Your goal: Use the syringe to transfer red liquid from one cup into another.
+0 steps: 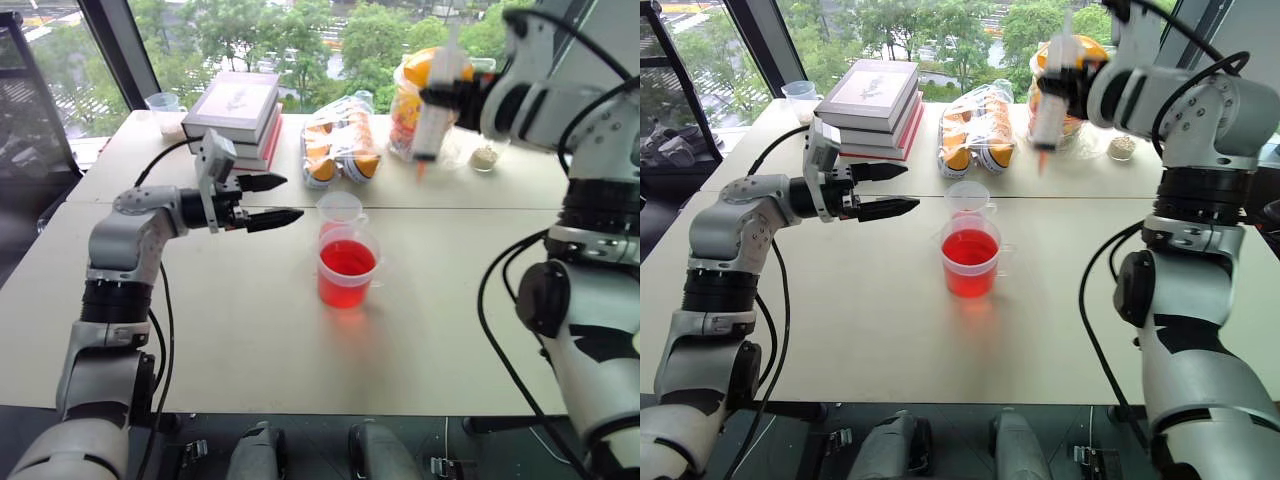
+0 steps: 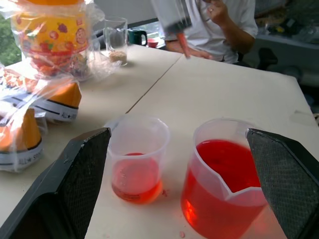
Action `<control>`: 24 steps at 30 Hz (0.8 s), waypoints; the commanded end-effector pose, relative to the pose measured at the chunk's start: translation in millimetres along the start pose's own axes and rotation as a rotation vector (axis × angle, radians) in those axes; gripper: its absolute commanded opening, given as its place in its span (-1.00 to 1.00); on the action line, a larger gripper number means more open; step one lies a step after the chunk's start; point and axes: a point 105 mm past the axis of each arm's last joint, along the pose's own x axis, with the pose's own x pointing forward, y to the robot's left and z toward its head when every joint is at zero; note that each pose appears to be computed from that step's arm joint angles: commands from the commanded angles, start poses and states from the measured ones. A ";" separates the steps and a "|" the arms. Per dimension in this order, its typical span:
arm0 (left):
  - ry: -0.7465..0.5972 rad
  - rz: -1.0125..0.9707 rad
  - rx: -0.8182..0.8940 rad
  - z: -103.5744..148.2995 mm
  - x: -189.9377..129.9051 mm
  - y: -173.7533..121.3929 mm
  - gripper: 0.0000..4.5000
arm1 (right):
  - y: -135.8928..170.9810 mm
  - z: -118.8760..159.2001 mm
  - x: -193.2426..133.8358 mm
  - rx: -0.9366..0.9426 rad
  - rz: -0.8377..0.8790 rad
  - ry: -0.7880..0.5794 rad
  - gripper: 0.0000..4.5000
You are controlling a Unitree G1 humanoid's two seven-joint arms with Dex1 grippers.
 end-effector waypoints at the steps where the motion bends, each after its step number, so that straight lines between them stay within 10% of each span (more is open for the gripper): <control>1: -0.046 -0.041 0.025 13.9 -1.7 -13.1 0.99 | -16.5 -35.2 -8.1 -0.026 -0.042 0.174 -0.36; 17: -0.030 -0.061 -0.004 9.4 5.0 -25.3 0.99 | -83.0 -161.4 -1.8 0.047 -0.160 0.556 -0.36; 24: -0.001 -0.070 -0.011 2.2 6.4 -29.7 1.00 | -80.6 -144.3 -8.8 0.015 -0.144 0.503 0.98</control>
